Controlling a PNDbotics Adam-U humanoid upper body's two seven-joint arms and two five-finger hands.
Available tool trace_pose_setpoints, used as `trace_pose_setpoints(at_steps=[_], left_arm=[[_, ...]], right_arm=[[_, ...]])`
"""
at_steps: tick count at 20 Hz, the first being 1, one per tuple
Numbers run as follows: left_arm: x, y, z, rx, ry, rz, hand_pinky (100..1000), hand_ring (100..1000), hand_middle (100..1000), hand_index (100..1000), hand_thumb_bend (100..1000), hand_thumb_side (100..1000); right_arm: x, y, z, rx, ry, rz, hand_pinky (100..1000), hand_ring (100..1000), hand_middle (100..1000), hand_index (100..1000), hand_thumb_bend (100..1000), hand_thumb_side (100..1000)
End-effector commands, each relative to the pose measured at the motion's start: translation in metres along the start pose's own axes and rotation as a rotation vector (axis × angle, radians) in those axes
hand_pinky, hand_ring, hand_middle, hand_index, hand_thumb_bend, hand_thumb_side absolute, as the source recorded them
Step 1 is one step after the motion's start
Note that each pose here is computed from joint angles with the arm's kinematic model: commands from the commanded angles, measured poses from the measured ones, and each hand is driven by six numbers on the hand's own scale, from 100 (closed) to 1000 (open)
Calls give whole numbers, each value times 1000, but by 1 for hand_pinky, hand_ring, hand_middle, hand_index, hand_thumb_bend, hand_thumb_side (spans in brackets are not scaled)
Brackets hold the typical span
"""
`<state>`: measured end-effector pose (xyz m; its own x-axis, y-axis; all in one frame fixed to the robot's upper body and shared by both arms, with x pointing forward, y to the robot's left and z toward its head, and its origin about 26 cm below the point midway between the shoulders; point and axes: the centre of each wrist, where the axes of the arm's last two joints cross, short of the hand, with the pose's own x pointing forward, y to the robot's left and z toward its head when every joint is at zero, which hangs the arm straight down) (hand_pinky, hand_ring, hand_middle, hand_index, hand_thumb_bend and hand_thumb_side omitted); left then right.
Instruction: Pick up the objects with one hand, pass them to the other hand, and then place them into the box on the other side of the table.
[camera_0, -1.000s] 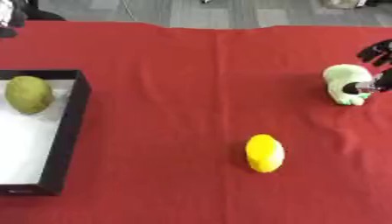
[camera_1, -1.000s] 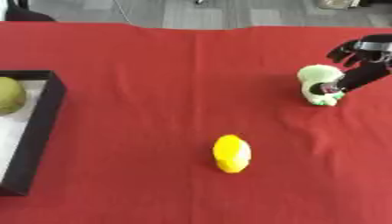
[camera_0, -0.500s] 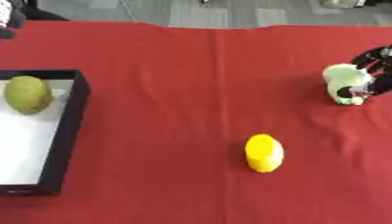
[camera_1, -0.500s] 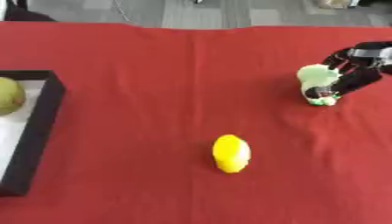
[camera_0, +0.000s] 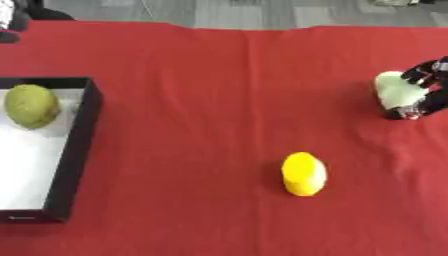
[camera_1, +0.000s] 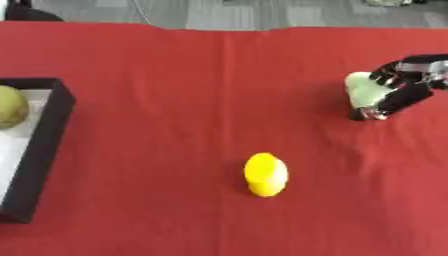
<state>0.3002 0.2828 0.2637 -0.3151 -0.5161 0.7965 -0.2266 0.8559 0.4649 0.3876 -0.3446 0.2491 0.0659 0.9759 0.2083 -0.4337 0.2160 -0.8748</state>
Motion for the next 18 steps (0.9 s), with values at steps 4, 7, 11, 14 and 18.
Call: trace_pose_setpoints(at_steps=[4,7,11,14,18], left_arm=[[10,4,-2,6,-34,-8,803,732,600,714,100,713],[10,4,-2,0,-36,-6,805,734,600,715,100,710],[12,3,-3,-5,-42,-5,807,734,600,715,100,717],[12,2,-3,-8,-43,-4,808,735,600,716,100,718],[13,2,-3,-12,-45,-4,809,732,600,717,100,720]], right_arm=[[-9,-5,-1,-19,39,-12,972,906,872,934,583,375],[-11,-6,-2,-39,50,-34,960,887,858,916,514,333],[-14,-4,-4,-75,80,-55,942,860,829,889,484,262],[-18,-4,-6,-99,106,-86,920,824,792,854,443,147],[-21,-3,-6,-132,125,-107,901,764,731,790,383,100]])
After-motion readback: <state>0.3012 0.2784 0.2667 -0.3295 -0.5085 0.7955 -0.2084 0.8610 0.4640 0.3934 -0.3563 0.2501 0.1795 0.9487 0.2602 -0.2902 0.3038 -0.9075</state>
